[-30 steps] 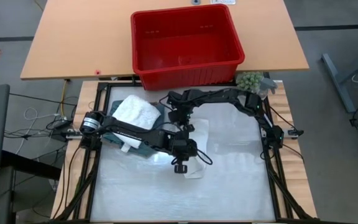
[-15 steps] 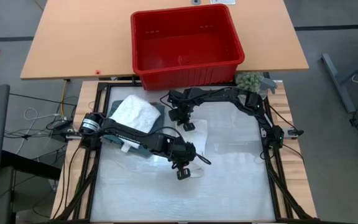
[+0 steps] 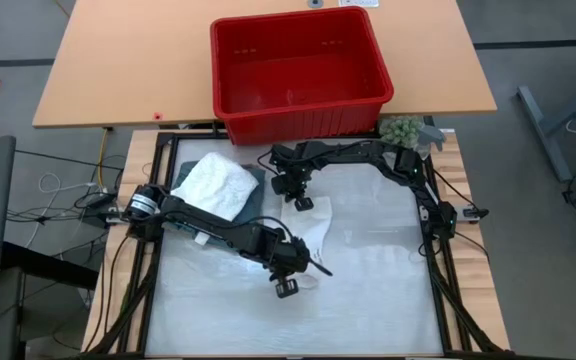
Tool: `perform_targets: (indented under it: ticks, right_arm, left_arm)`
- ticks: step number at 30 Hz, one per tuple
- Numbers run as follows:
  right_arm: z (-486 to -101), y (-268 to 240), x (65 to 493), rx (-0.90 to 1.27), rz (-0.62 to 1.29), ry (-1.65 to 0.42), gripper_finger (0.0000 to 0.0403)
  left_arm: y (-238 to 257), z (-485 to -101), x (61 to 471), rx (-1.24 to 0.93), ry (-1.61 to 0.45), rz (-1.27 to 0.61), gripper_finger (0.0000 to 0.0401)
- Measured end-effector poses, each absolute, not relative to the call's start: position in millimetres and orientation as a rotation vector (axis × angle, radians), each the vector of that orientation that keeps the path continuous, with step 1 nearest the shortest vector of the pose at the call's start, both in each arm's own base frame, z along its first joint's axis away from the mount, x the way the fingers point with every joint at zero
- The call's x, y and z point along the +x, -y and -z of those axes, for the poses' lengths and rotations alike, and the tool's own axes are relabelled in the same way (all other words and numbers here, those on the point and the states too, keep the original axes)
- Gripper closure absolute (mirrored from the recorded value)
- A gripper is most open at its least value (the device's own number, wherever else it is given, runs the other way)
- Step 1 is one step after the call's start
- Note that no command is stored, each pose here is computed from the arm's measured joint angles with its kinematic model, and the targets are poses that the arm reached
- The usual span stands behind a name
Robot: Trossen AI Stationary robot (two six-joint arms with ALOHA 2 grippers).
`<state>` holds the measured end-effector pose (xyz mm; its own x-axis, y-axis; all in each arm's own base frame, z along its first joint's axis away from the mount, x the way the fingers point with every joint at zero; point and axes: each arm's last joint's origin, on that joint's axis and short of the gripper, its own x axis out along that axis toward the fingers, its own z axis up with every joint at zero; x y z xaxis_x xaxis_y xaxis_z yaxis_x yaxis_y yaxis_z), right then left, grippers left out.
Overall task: Fold Laundry from Bin
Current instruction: Fold the white underwear in the red bin
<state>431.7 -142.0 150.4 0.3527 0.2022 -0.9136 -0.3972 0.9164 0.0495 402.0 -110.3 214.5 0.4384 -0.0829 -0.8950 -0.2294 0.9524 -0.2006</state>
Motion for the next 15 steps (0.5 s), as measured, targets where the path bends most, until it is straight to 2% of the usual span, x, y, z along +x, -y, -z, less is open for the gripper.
perform_targets:
  ticks: [15]
  right_arm:
    - [-149.4,141.4,428.7,-0.202,-0.401,-1.181,0.0389]
  left_arm:
    - [112.8,-201.1,391.6,-0.367,-1.2,-0.148,0.0394]
